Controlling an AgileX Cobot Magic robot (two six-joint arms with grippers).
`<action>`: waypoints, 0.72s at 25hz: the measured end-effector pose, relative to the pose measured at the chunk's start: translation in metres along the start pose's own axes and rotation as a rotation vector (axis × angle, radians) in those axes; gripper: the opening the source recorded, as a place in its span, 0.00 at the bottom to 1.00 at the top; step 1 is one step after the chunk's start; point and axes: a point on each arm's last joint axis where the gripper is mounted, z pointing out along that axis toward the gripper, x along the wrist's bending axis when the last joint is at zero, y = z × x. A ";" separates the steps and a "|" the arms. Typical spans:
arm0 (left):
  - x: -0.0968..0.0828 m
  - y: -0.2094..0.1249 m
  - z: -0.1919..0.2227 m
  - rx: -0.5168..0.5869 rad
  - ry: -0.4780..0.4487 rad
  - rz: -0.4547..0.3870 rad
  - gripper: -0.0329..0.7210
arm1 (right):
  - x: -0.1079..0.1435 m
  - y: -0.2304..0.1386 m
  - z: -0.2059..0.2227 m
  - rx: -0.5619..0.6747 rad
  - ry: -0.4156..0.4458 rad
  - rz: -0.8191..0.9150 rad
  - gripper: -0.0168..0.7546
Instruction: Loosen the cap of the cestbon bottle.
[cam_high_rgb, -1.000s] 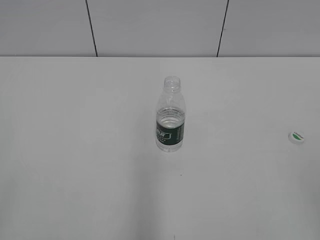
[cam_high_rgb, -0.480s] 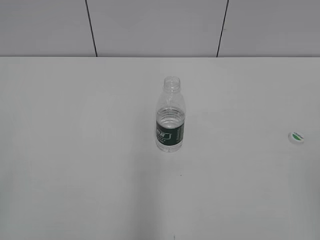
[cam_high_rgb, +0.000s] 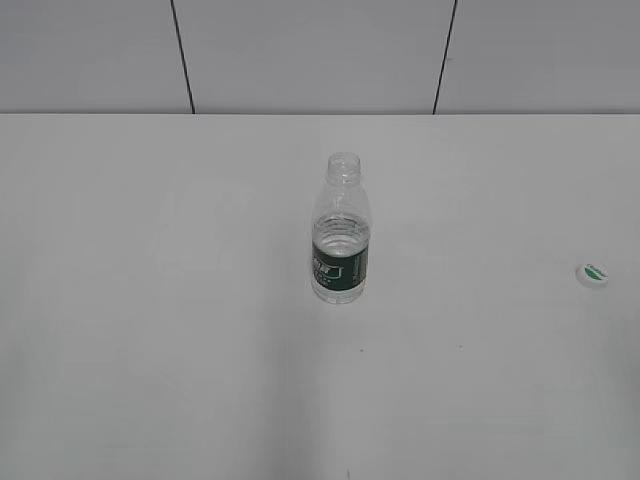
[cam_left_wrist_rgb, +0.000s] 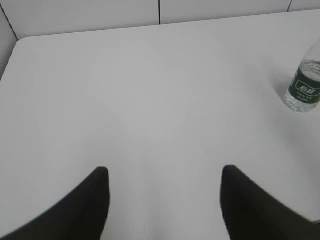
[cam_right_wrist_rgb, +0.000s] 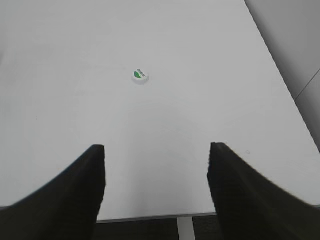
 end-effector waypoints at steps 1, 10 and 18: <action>0.000 0.000 0.000 0.000 0.000 0.000 0.61 | 0.000 0.000 0.000 0.000 0.000 0.000 0.67; 0.000 0.000 0.000 0.000 0.000 0.001 0.61 | 0.003 0.001 0.000 -0.007 0.031 0.036 0.67; 0.000 0.000 0.000 -0.002 0.001 0.002 0.61 | 0.003 0.001 0.000 -0.010 0.037 0.051 0.67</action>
